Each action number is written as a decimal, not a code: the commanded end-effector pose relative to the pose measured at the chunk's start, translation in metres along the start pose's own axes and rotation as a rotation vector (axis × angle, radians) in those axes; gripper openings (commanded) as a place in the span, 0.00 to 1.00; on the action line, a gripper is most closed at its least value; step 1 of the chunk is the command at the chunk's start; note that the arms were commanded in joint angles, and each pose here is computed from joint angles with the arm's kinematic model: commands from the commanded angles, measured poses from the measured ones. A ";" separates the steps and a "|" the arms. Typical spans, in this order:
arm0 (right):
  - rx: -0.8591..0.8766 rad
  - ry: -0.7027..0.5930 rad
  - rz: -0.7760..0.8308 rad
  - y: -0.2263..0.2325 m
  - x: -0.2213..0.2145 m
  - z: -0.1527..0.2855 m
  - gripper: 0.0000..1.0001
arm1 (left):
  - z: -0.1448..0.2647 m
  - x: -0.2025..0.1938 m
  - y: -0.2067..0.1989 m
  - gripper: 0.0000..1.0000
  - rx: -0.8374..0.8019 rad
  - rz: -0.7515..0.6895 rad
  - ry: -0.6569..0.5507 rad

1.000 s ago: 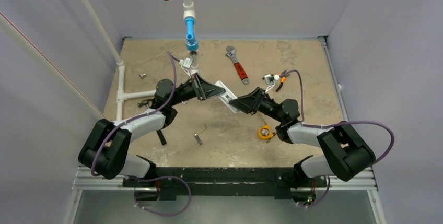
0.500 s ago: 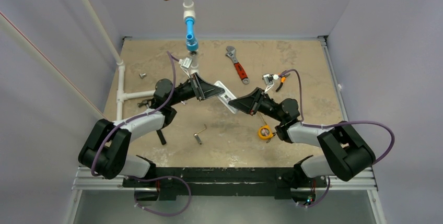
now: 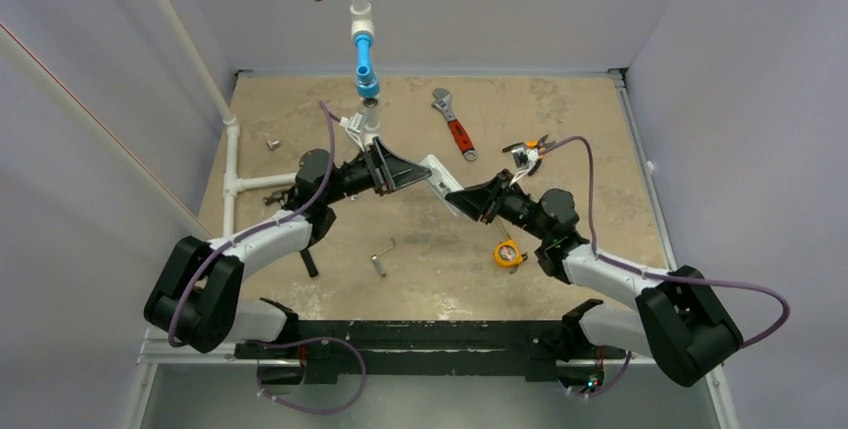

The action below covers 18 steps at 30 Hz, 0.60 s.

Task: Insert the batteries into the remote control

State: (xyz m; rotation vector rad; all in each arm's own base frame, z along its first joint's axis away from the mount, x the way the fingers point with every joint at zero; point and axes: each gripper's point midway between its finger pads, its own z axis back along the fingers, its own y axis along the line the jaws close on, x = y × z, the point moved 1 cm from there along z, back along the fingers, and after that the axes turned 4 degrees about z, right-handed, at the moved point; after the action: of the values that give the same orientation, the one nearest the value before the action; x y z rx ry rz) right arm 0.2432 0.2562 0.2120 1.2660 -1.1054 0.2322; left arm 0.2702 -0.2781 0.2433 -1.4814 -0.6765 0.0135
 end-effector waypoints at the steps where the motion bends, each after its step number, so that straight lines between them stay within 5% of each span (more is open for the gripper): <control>1: -0.202 -0.003 0.158 -0.039 -0.003 0.010 0.00 | 0.006 0.014 0.009 1.00 0.142 -0.050 -0.063; 9: -0.456 0.152 0.423 -0.083 -0.047 0.025 0.00 | 0.042 0.032 0.038 1.00 0.517 -0.115 -0.160; 18: -0.509 0.255 0.697 -0.088 -0.093 0.024 0.00 | 0.051 0.031 0.041 1.00 0.570 -0.117 -0.161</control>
State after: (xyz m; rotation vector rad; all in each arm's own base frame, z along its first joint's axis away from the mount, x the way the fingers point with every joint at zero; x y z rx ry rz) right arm 0.2355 0.2511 0.0813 0.5249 -1.1258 0.5120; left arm 0.2867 -0.2214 0.2106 -0.9469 -0.7821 0.2283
